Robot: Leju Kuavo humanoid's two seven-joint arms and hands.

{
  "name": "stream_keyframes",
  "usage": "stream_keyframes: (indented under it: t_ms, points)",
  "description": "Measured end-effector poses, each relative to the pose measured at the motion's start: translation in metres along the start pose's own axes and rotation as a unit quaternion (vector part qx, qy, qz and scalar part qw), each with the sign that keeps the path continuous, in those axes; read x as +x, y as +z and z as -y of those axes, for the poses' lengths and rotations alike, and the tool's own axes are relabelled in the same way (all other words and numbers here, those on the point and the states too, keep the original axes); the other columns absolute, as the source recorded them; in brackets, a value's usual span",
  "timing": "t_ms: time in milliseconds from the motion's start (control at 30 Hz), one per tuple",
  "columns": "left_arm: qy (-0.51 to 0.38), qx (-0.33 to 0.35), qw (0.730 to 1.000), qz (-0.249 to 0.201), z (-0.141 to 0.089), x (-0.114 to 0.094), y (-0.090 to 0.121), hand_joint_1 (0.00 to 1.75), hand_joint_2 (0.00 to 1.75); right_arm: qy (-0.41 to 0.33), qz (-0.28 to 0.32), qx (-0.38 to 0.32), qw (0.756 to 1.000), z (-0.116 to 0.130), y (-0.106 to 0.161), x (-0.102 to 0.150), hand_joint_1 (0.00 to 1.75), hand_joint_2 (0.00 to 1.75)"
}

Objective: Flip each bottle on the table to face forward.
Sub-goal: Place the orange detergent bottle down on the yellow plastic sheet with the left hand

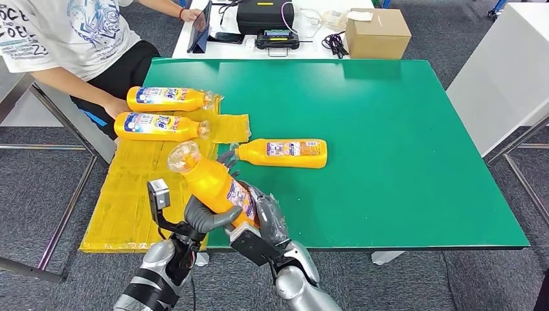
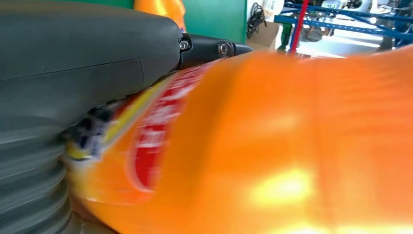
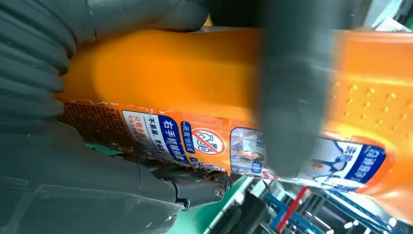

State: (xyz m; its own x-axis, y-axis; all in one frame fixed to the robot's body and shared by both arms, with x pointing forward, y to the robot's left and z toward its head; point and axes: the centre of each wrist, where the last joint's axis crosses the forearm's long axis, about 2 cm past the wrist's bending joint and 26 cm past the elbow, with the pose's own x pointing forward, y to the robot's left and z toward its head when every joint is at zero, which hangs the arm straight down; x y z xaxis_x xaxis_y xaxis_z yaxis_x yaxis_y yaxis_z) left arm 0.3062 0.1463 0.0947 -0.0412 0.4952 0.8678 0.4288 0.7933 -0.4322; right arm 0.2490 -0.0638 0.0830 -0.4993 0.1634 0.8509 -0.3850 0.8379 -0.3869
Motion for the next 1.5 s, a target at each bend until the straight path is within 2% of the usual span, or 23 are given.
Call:
stream_keyframes:
  t_ms: [167,200,300,333,567,800,933,1100,1233,1367,1500]
  points:
    - [0.005,-0.009,1.000,0.002,-0.002,0.004,-0.003,0.00,1.75,0.001,-0.015,0.007,1.000,-0.004,0.006,-0.006,1.75,1.75]
    - [0.005,-0.010,1.000,0.002,-0.003,0.004,-0.004,0.17,1.75,0.001,-0.017,0.009,1.000,-0.004,0.006,-0.007,1.75,1.75]
    - [0.011,-0.020,1.000,0.001,-0.003,0.005,-0.004,1.48,1.75,0.002,-0.022,0.009,1.000,-0.005,0.008,-0.008,1.75,1.75]
    - [0.015,-0.027,1.000,0.000,-0.003,0.005,-0.004,1.75,1.75,0.003,-0.023,0.008,1.000,-0.005,0.009,-0.009,1.75,1.75]
    - [0.032,-0.101,0.994,-0.014,-0.002,0.004,0.000,1.75,1.75,0.008,-0.019,-0.005,1.000,-0.004,0.010,-0.010,1.75,1.75]
    - [0.015,-0.128,0.991,-0.033,0.000,0.003,0.001,1.75,1.75,0.016,-0.026,-0.026,0.999,-0.005,0.015,-0.009,1.75,1.75]
    - [0.009,-0.134,0.990,-0.044,0.000,0.004,0.002,1.75,1.75,0.021,-0.029,-0.040,0.999,-0.003,0.017,-0.008,1.45,1.75]
    - [0.004,-0.132,0.990,-0.049,0.000,0.004,0.002,1.75,1.75,0.028,-0.033,-0.053,0.998,-0.001,0.017,-0.008,1.45,1.75]
    - [0.003,-0.133,0.990,-0.049,0.001,0.004,0.001,1.75,1.75,0.029,-0.034,-0.055,0.997,-0.001,0.017,-0.008,0.03,1.75]
    - [-0.007,-0.117,0.992,-0.053,0.002,0.003,0.003,1.75,1.75,0.041,-0.033,-0.065,0.996,0.000,0.017,-0.006,0.00,0.00]
    - [-0.044,-0.077,0.995,-0.040,0.002,0.003,0.005,1.75,1.75,0.066,-0.029,-0.089,0.993,0.002,0.016,-0.003,0.00,0.00]
